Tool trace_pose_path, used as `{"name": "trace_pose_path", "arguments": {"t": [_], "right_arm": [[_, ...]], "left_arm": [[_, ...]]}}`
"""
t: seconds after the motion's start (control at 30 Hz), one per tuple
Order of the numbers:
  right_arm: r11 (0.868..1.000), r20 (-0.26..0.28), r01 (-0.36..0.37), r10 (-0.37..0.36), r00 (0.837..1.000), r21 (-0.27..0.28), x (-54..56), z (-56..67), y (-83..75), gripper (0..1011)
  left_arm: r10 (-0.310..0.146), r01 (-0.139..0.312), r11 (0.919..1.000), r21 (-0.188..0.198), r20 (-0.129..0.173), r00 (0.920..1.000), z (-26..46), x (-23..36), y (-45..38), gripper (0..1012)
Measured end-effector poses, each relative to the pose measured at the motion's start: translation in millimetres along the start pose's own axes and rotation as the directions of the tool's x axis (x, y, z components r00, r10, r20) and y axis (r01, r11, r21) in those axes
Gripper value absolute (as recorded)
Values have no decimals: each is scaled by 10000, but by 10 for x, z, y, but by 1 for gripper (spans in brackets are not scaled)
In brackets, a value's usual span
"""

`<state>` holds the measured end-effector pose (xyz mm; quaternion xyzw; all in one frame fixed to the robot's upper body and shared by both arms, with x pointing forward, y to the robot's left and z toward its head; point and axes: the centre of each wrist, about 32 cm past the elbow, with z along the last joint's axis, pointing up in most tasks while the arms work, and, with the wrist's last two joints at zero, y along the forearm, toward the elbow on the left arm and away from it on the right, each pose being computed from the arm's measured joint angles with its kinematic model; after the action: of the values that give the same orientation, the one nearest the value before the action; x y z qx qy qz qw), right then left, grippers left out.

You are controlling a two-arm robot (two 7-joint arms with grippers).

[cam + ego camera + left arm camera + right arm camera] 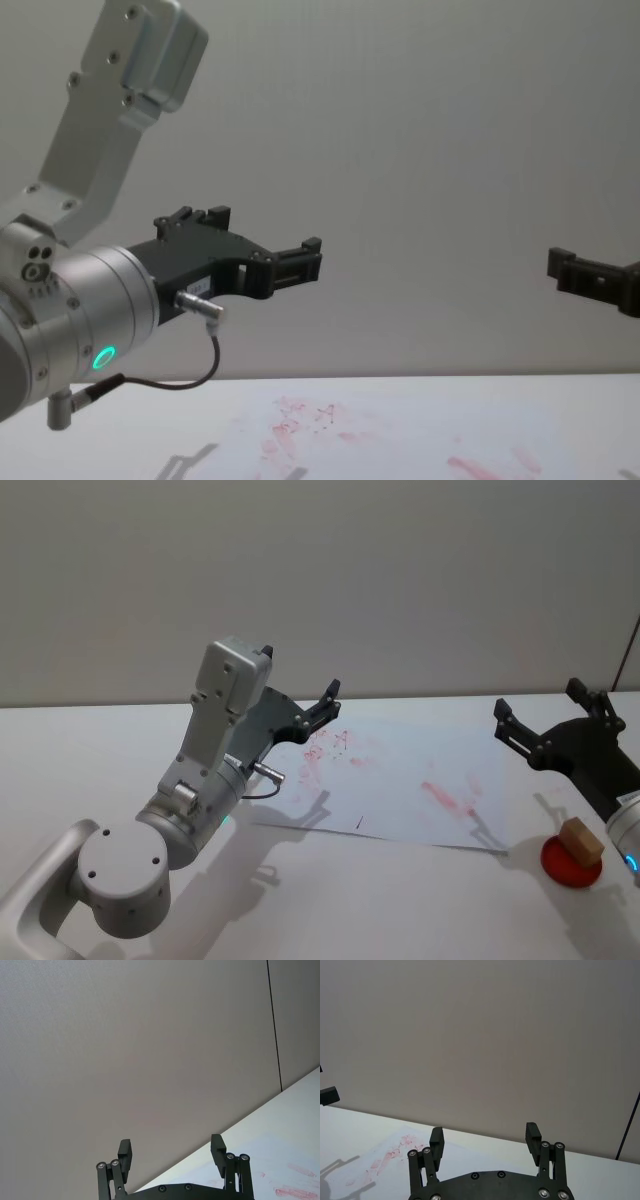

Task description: Use the one hand to pick up the stamp and affix it onto the A4 paper.

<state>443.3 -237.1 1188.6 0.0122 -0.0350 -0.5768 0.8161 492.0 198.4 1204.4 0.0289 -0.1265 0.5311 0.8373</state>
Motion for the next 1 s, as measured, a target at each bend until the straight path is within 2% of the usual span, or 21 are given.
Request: {"name": "trace_pose_path", "arguments": {"t": [1.0], "right_arm": [[10000,2,-5,5,10000,2,0,1,0,1001]], "left_arm": [[0,0,10000,0,0,10000,0,0,0,1001]]}}
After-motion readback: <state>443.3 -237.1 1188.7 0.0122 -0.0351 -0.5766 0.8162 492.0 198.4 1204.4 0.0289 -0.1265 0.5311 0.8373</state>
